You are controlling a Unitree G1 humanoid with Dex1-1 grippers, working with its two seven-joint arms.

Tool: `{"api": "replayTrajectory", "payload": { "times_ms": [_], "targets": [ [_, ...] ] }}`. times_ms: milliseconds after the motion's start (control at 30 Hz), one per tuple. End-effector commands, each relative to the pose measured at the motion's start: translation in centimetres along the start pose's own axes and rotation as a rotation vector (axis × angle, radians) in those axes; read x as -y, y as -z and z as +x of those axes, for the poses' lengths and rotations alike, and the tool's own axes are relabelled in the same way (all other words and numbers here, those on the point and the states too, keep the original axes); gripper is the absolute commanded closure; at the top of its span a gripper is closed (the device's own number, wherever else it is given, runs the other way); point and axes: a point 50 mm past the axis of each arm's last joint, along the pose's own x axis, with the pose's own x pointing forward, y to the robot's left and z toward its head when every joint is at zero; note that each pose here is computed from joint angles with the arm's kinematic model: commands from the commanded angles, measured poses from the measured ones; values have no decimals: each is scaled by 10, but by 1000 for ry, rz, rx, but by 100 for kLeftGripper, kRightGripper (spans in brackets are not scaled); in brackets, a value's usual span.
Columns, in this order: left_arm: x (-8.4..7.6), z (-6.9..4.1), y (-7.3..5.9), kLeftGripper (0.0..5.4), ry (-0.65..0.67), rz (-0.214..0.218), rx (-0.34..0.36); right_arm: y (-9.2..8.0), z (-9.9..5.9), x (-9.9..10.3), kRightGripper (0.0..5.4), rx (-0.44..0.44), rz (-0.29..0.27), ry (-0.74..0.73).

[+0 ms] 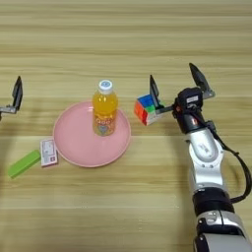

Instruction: Move the objects on the table

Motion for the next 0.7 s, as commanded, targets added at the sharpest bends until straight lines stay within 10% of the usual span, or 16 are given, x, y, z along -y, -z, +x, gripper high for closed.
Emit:
{"api": "replayTrajectory", "payload": {
  "times_ms": [33,367,700],
  "targets": [
    [-2,1,-3,0,-5,12,19,1,-1,2,2,-11,2,6],
    [-1,1,-5,0,-3,16,28,-2,-1,-1,2,24,-23,28],
    [-1,1,-5,0,-2,19,27,2,2,0,2,-54,67,-103]
  ]
}}
